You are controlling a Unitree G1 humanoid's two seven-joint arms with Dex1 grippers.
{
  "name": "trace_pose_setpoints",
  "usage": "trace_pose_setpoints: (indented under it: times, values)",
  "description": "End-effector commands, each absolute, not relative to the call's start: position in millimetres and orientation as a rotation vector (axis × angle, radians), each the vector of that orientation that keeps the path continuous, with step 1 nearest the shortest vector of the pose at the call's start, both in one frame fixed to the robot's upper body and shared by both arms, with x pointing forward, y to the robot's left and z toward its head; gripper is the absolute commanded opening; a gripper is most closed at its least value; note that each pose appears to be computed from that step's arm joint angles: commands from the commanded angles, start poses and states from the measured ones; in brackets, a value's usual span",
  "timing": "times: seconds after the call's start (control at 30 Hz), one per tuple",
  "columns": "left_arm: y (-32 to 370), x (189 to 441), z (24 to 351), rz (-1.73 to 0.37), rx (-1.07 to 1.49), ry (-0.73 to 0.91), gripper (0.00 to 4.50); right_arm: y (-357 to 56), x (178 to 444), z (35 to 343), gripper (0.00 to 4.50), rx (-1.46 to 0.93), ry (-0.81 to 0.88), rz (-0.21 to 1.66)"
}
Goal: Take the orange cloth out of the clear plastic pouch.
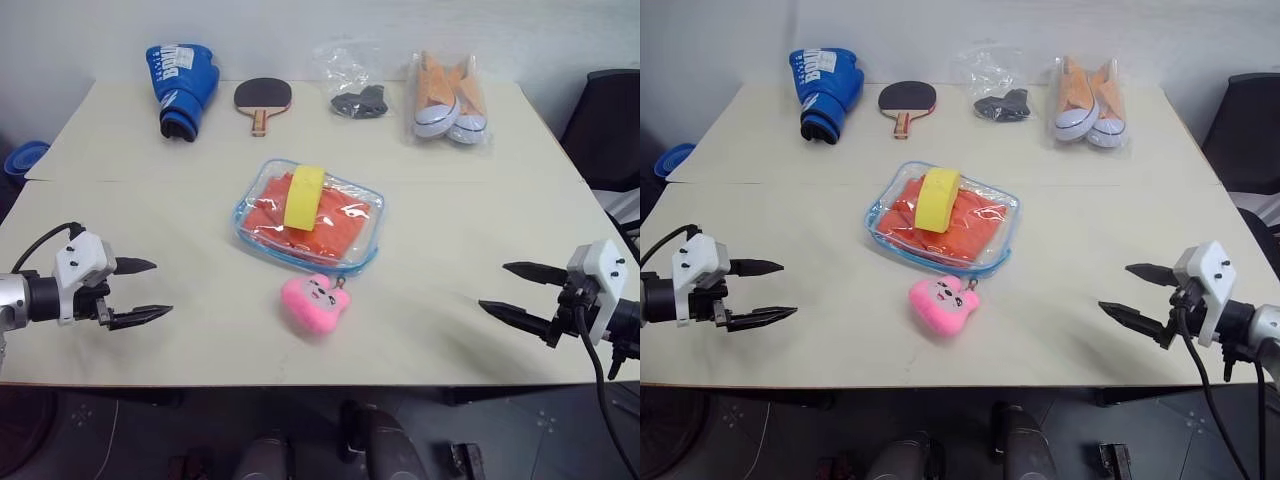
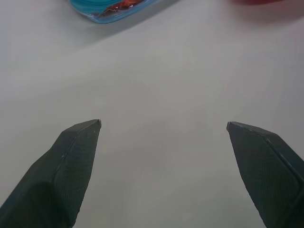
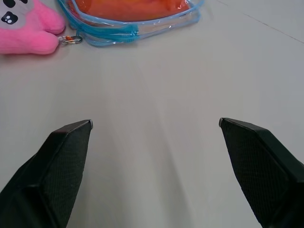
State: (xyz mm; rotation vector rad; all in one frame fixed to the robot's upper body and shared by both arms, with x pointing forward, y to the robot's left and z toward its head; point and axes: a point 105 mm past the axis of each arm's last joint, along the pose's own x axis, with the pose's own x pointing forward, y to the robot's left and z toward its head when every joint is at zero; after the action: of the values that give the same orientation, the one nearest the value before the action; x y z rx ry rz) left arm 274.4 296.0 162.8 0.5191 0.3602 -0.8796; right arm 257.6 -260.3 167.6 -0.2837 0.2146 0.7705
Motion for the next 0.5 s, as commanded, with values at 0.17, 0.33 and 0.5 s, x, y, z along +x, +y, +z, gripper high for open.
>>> trace_pose_setpoints:
  times: [0.17, 0.33, 0.5]
  values:
    - [296.2, 273.4, 165.1, -0.862, 0.531, 0.345, 4.50, -261.5, 257.0, 180.6, 4.46, -0.302, 0.164, 0.756]
    - [297.6, 274.4, 163.7, -0.846, 0.516, 0.361, 4.50, -261.8, 259.0, 180.4, 4.46, -0.317, 0.162, 0.749]
    - [299.9, 276.0, 163.8, -0.823, 0.497, 0.380, 4.50, -261.7, 260.2, 177.6, 4.46, -0.337, 0.170, 0.744]
